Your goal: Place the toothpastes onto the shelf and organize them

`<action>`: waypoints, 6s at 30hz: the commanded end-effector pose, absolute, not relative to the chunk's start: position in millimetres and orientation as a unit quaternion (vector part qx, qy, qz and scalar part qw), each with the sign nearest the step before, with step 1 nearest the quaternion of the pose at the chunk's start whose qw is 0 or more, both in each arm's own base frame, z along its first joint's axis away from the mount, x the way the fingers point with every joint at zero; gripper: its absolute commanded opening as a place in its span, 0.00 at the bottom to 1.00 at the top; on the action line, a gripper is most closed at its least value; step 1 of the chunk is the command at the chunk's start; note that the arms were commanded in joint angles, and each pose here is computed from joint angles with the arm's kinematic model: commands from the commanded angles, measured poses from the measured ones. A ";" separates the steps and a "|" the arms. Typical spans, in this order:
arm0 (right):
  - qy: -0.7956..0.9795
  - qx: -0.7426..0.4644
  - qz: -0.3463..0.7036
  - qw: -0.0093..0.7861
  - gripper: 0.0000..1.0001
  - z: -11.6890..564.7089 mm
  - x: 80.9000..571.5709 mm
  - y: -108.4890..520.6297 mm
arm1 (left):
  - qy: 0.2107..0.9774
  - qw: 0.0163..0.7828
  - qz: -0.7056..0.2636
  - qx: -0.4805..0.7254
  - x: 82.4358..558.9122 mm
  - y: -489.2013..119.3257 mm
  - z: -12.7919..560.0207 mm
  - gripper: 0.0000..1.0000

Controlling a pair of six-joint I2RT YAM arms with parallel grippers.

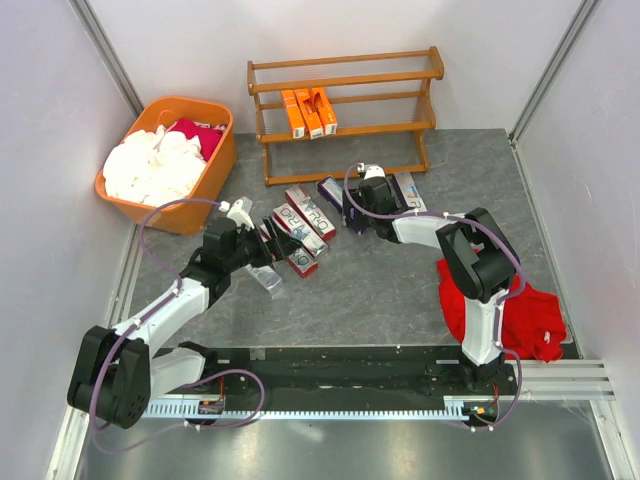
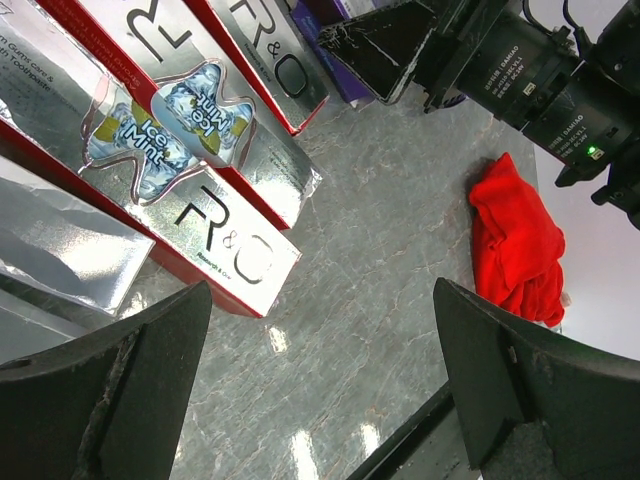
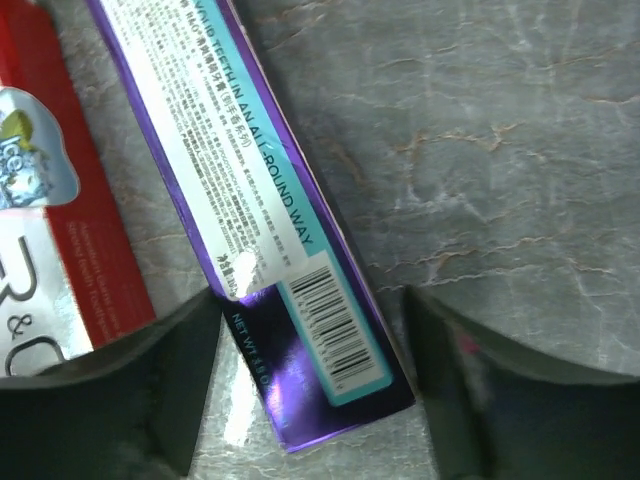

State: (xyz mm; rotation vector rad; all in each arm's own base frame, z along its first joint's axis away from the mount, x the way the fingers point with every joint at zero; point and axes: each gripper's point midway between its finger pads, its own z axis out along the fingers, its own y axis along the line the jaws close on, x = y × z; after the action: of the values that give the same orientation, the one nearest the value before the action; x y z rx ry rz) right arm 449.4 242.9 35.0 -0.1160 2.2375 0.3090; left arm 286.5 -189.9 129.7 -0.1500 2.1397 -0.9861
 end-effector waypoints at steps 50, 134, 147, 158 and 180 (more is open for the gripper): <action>0.819 -0.120 0.304 0.471 0.59 170.6 262.7 329.9 | 0.733 0.324 -0.594 -0.072 312.1 -254.8 183.4 0.58; 0.661 0.118 0.642 0.370 0.44 189.7 222.4 304.3 | 0.576 0.332 -0.745 -0.051 287.7 -274.4 240.4 0.99; 0.699 0.142 0.550 0.434 0.44 189.3 299.5 265.9 | 0.692 0.357 -0.624 -0.068 292.0 -254.3 190.8 1.00; 0.700 0.142 0.508 0.482 0.44 220.4 411.4 249.6 | 0.728 0.443 -0.522 -0.041 288.4 -225.6 208.0 1.00; 0.685 0.184 0.506 0.491 0.44 223.7 599.1 256.4 | 0.729 0.430 -0.531 -0.041 282.2 -228.1 202.6 1.00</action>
State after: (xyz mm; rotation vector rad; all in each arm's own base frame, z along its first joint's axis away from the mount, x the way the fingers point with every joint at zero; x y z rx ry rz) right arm 580.9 250.5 201.3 0.4572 1.7349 1.1739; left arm 278.8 -226.2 189.1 -0.1429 1.8778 -1.3203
